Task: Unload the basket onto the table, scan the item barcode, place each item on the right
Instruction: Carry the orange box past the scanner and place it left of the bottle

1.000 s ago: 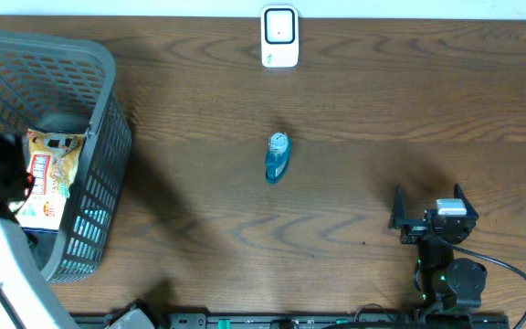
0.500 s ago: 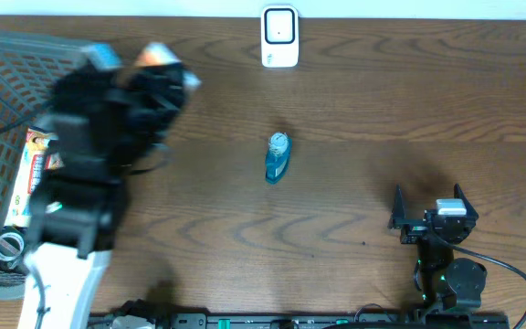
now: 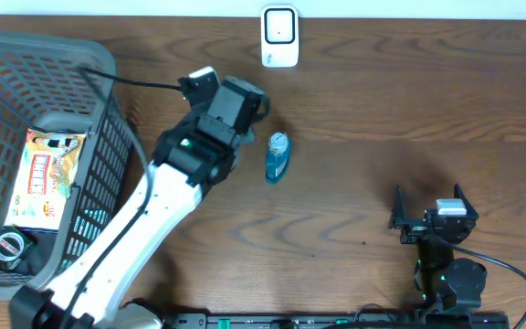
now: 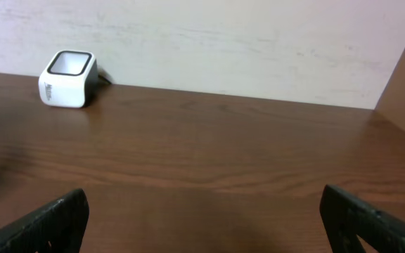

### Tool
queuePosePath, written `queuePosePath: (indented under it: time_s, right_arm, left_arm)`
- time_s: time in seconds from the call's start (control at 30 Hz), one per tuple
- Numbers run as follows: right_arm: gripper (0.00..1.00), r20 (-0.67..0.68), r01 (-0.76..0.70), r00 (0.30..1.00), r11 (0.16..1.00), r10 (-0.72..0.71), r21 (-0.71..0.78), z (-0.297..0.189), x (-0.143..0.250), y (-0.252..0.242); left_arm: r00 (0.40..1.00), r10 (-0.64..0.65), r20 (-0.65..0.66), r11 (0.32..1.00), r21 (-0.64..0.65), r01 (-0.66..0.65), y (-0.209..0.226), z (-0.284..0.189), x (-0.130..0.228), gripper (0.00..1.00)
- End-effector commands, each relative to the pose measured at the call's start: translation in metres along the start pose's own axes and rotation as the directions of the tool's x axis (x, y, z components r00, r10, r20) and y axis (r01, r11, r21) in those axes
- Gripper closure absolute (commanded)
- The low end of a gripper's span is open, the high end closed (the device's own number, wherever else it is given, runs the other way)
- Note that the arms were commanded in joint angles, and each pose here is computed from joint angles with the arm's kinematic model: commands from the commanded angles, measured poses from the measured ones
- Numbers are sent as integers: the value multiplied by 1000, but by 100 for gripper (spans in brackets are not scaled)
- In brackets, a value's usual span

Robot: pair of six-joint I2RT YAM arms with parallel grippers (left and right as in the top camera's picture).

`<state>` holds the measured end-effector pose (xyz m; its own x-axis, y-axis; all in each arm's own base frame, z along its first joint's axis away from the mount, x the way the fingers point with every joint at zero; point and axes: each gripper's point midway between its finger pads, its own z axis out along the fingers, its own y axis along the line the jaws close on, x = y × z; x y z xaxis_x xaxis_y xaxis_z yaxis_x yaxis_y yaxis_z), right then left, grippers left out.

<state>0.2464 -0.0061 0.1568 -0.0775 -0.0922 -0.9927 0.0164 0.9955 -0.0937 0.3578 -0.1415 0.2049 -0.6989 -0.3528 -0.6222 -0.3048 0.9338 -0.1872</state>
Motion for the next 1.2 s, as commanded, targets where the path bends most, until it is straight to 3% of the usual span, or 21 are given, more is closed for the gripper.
queuePosePath:
  time_s: [0.0, 0.3, 0.5, 0.57, 0.67, 0.73, 0.93, 1.17]
  right_arm:
    - [1, 0, -11, 1000, 1000, 11, 3, 0, 0, 0]
    - [1, 0, -11, 1000, 1000, 11, 3, 0, 0, 0]
    - [1, 0, -11, 1000, 1000, 11, 3, 0, 0, 0]
    - [1, 0, -11, 1000, 1000, 11, 3, 0, 0, 0]
    - [1, 0, -11, 1000, 1000, 11, 3, 0, 0, 0]
    - [1, 0, -11, 1000, 1000, 11, 3, 0, 0, 0]
    - [1, 0, -11, 1000, 1000, 11, 3, 0, 0, 0]
    - [1, 0, -11, 1000, 1000, 11, 3, 0, 0, 0]
  left_arm:
    - [994, 99, -44, 987, -126, -103, 16, 25, 12, 52]
    - [927, 143, -346, 957, -191, -219, 26, 90, 90, 52]
    - [885, 96, -455, 972, -150, -183, 23, 106, 115, 51]
    - [888, 61, -455, 978, -149, -143, 22, 108, 113, 43]
    - [883, 34, -468, 985, -132, -108, 22, 110, 111, 21]
    - [878, 17, -478, 988, -128, -89, 23, 110, 109, 16]
    - [901, -24, -433, 992, -119, -31, 28, 90, 73, 14]
    - [977, -5, -211, 1000, 15, 9, 27, 11, -46, 10]
